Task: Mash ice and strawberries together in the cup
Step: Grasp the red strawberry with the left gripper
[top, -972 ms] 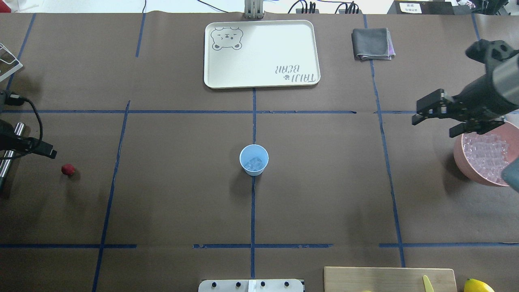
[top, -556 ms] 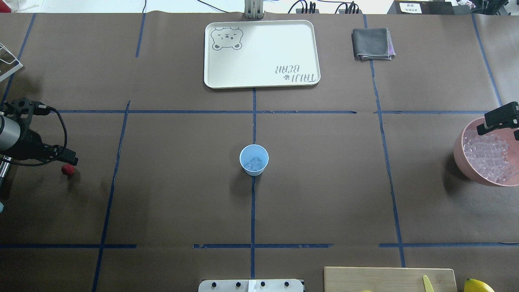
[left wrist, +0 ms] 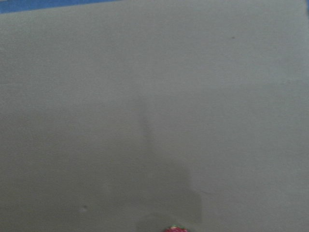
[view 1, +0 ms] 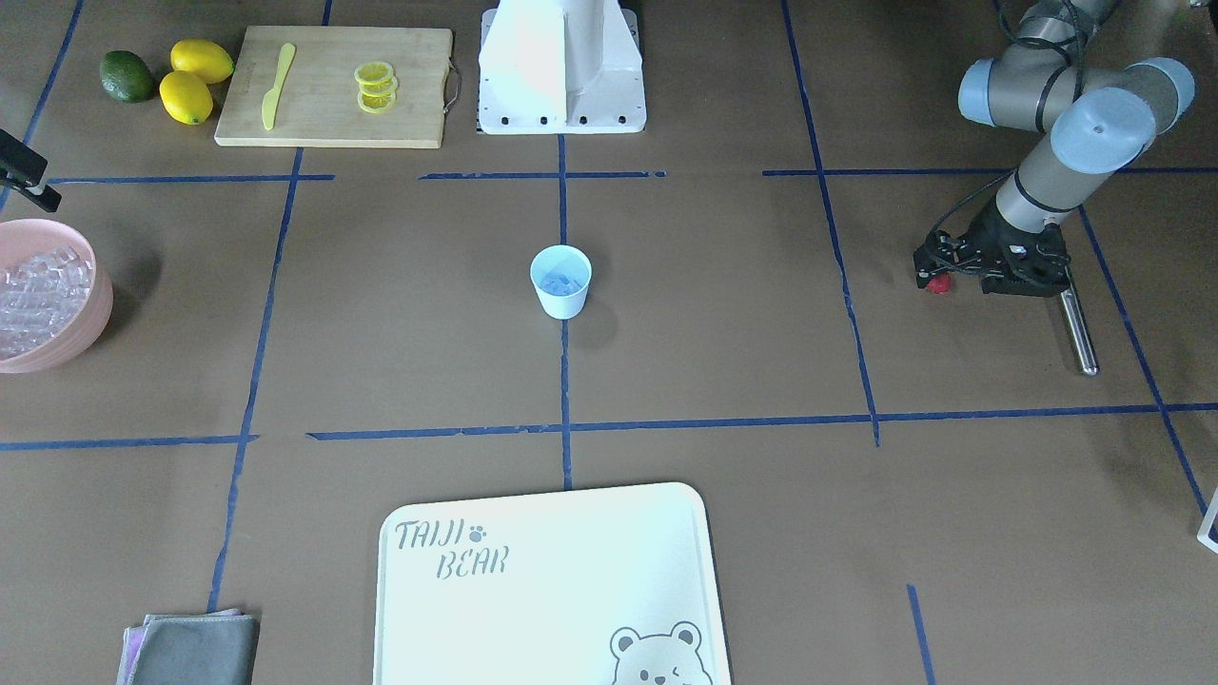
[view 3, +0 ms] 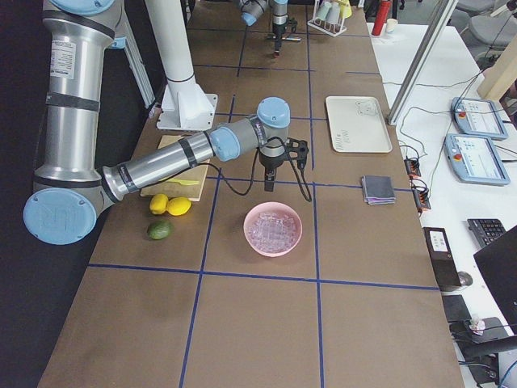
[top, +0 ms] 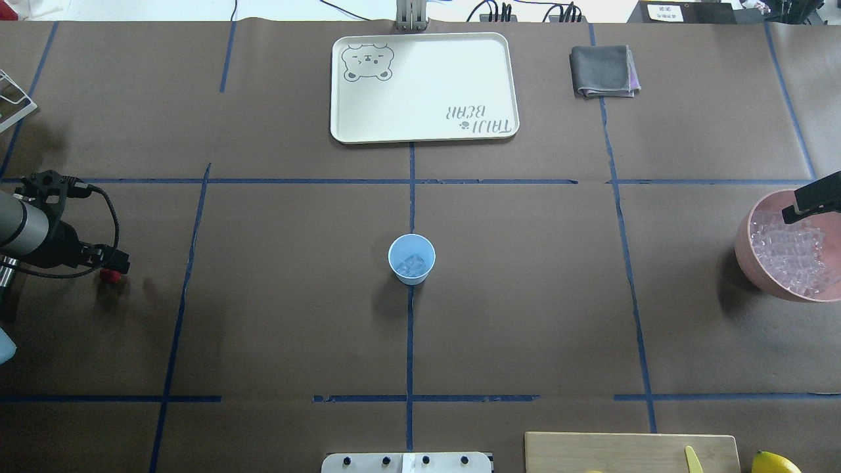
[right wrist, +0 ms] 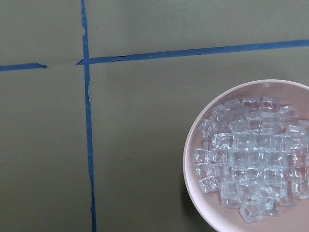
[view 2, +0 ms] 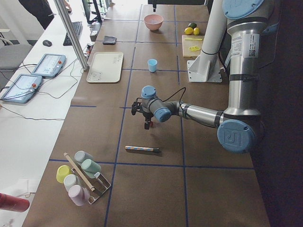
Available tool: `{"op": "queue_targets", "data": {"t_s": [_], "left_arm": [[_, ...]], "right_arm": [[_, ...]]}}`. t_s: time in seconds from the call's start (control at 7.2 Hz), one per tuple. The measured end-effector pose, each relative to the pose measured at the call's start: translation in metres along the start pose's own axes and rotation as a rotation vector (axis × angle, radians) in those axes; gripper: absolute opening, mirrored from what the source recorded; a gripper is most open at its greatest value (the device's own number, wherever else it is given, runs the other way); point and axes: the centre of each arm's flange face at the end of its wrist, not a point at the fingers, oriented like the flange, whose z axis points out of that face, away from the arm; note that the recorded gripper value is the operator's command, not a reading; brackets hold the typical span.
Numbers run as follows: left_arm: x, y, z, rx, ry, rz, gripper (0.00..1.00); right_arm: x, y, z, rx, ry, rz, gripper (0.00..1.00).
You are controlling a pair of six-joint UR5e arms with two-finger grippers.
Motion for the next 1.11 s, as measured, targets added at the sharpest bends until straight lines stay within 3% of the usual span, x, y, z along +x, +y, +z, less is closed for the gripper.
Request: {"op": "queue_targets", "data": {"t_s": [0.83, 0.97, 1.11], "left_arm": [[0.0015, 0.0017, 0.0031, -0.009, 0.002, 0.0, 0.89], [0.0025, 0.0017, 0.0033, -0.01, 0.004, 0.002, 0.85], [0.0037, 0.0023, 0.004, -0.012, 0.004, 0.004, 0.65]], "right_arm": [[0.0, -0.0025, 0.0015, -0.001, 0.001, 0.001, 1.0], [0.0005, -0.0033, 0.0023, -0.002, 0.001, 0.001, 1.0], [0.0009, -0.0038, 0.0028, -0.002, 0.002, 0.001, 1.0]]}}
